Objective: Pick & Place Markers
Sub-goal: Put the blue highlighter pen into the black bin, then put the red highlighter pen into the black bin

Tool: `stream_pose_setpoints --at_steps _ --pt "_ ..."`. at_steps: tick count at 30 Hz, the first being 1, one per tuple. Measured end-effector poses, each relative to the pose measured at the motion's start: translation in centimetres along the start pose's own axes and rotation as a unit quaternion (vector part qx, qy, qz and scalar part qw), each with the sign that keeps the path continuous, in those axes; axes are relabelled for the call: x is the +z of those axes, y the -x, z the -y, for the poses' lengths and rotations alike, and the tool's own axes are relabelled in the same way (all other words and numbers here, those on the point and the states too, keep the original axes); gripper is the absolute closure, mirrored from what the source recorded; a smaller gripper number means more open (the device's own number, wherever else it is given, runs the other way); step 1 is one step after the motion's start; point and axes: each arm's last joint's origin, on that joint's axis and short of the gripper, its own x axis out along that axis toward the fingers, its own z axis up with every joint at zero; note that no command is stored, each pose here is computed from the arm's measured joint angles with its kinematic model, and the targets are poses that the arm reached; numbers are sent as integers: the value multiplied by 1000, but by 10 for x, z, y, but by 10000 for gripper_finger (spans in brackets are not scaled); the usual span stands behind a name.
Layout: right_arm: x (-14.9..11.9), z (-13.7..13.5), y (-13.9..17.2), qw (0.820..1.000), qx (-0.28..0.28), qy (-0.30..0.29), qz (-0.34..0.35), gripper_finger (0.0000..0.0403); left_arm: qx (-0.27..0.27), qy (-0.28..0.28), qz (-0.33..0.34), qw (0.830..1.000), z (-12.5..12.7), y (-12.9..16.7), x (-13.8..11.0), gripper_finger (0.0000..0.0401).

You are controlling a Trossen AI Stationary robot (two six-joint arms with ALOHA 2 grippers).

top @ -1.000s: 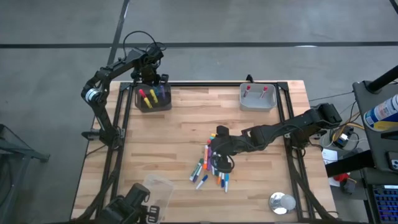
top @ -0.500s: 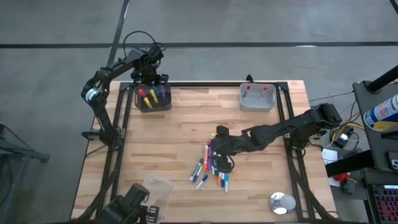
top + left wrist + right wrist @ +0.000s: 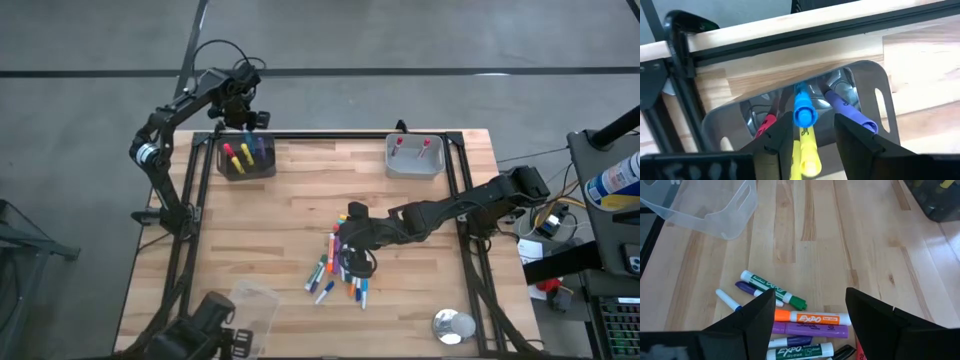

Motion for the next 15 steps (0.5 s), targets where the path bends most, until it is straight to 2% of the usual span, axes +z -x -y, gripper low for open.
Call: stream_pose_setpoints --at_steps 15 --pt "0 0 0 1000 0 0 0 164 -13 4 55 998 1 69 8 268"
